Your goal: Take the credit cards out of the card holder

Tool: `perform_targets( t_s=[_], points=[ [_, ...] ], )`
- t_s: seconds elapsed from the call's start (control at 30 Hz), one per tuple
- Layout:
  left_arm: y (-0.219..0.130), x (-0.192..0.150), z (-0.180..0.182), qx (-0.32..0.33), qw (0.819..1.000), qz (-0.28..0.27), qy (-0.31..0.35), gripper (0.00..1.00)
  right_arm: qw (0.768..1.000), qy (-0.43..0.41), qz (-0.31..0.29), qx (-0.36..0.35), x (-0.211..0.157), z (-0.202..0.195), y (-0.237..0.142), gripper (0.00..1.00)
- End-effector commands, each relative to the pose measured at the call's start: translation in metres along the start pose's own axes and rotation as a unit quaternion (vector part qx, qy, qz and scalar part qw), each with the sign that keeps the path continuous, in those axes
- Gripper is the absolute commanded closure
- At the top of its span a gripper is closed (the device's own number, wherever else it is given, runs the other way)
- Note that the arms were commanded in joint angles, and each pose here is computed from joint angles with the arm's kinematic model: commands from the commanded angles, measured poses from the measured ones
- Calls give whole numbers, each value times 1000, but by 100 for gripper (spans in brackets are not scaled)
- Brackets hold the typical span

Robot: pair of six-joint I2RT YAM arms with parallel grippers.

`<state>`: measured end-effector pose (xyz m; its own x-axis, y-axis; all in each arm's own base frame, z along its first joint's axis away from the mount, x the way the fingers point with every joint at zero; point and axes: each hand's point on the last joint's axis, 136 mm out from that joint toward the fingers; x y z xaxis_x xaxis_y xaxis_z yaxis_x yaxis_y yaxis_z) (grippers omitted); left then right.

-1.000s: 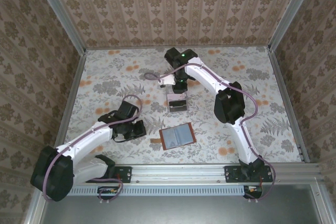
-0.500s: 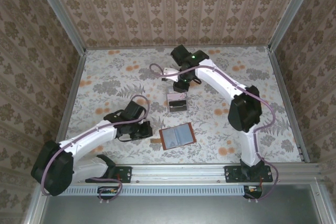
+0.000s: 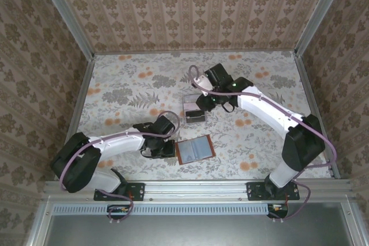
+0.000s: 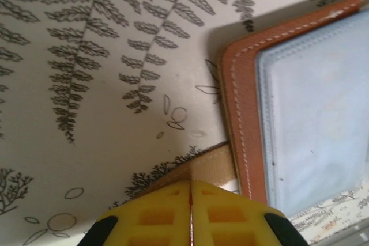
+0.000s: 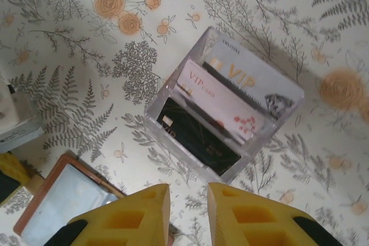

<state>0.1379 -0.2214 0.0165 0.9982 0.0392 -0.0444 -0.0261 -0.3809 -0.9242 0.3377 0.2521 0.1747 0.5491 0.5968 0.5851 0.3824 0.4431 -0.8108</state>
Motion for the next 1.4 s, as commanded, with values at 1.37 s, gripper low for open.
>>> perform_targets(
  t_s=[1.37],
  points=[
    [7,13,9,-32,999,-14,2,92,896,385,136,173,-89,173,91,74]
  ],
)
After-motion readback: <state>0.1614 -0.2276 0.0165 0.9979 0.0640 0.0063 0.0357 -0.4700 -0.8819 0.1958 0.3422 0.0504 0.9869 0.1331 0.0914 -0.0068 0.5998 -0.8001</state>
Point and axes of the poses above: each hand's point on the last joint's axis, 136 mm out from that joint toward the fingers, its own y axis out along the fingers, its own z axis along the line the jaws close on, x = y × z, and after that the axes turned 7 degrees about -y, right-handed
